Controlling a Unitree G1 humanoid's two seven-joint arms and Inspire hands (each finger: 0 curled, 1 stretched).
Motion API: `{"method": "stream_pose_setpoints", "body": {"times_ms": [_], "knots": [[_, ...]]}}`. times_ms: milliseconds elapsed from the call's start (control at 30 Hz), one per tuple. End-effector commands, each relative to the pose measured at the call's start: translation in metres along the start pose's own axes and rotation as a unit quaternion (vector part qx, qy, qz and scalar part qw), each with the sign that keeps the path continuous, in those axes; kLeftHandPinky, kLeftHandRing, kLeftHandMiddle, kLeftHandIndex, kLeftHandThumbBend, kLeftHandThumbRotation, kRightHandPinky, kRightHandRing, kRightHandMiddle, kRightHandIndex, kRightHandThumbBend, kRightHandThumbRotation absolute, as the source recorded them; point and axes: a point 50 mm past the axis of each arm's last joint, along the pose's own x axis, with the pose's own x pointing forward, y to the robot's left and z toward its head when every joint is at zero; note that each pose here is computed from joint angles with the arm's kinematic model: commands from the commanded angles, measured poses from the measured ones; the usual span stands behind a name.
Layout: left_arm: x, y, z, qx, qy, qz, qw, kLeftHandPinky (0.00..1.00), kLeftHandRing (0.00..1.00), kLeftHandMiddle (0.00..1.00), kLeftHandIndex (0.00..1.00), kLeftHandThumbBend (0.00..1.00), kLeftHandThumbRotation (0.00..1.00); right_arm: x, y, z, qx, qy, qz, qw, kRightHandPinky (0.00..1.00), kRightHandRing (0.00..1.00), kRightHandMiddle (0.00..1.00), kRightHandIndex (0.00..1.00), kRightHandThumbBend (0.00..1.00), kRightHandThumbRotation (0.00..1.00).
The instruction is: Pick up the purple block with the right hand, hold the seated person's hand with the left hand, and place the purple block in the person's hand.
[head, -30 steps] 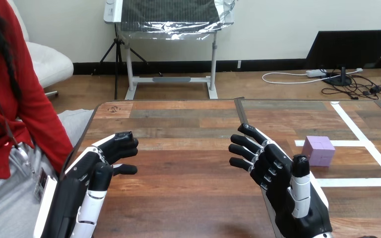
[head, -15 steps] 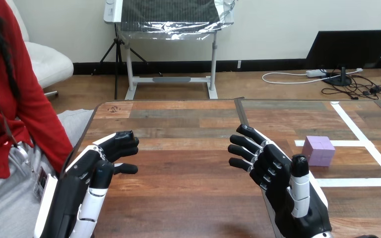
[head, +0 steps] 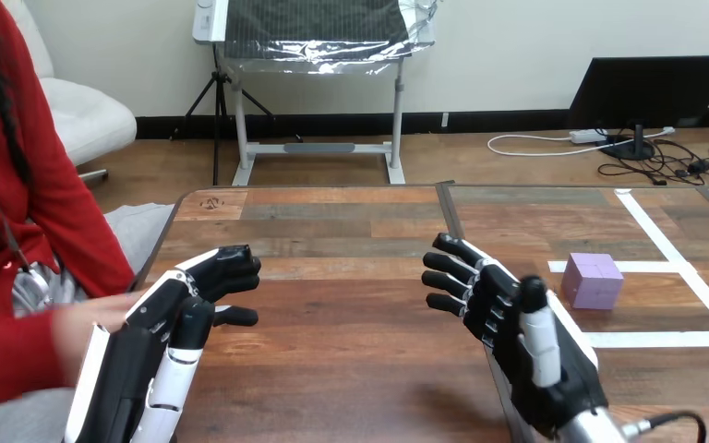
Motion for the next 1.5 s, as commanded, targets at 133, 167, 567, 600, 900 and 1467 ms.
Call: {"method": "stream_pose_setpoints", "body": {"times_ms": [133, 167, 567, 600, 900, 1467], "knots": [[0.022, 0.000, 0.013, 0.009, -0.059, 0.000, 0.9982, 0.59, 0.74, 0.74, 0.71, 0.56, 0.92, 0.062, -0.049, 0.041, -0.121, -0.024, -0.022, 0.9921, 0.91, 0.92, 0.91, 0.93, 1.00, 1.00], [0.022, 0.000, 0.013, 0.010, -0.060, -0.001, 0.9981, 0.59, 0.73, 0.74, 0.71, 0.56, 0.93, 0.067, -0.053, 0.043, -0.133, -0.018, -0.027, 0.9906, 0.91, 0.92, 0.91, 0.93, 1.00, 1.00], [0.023, 0.000, 0.013, 0.014, -0.058, 0.005, 0.9982, 0.58, 0.72, 0.73, 0.70, 0.56, 0.92, 0.100, -0.076, 0.072, -0.190, 0.003, -0.064, 0.9796, 0.89, 0.92, 0.91, 0.93, 0.96, 1.00], [0.023, 0.000, 0.013, 0.015, -0.058, 0.005, 0.9982, 0.58, 0.72, 0.73, 0.70, 0.56, 0.92, 0.102, -0.078, 0.074, -0.195, 0.004, -0.066, 0.9785, 0.89, 0.92, 0.92, 0.93, 0.95, 1.00], [0.022, 0.001, 0.012, 0.011, -0.059, 0.007, 0.9982, 0.57, 0.72, 0.73, 0.70, 0.55, 0.92, 0.122, -0.088, 0.097, -0.241, 0.019, -0.087, 0.9665, 0.88, 0.92, 0.93, 0.95, 0.89, 1.00], [0.022, 0.002, 0.013, 0.015, -0.055, 0.012, 0.9983, 0.56, 0.71, 0.72, 0.69, 0.57, 0.92, 0.143, -0.100, 0.133, -0.318, 0.039, -0.134, 0.9377, 0.92, 0.94, 0.94, 0.93, 0.75, 1.00]]}}
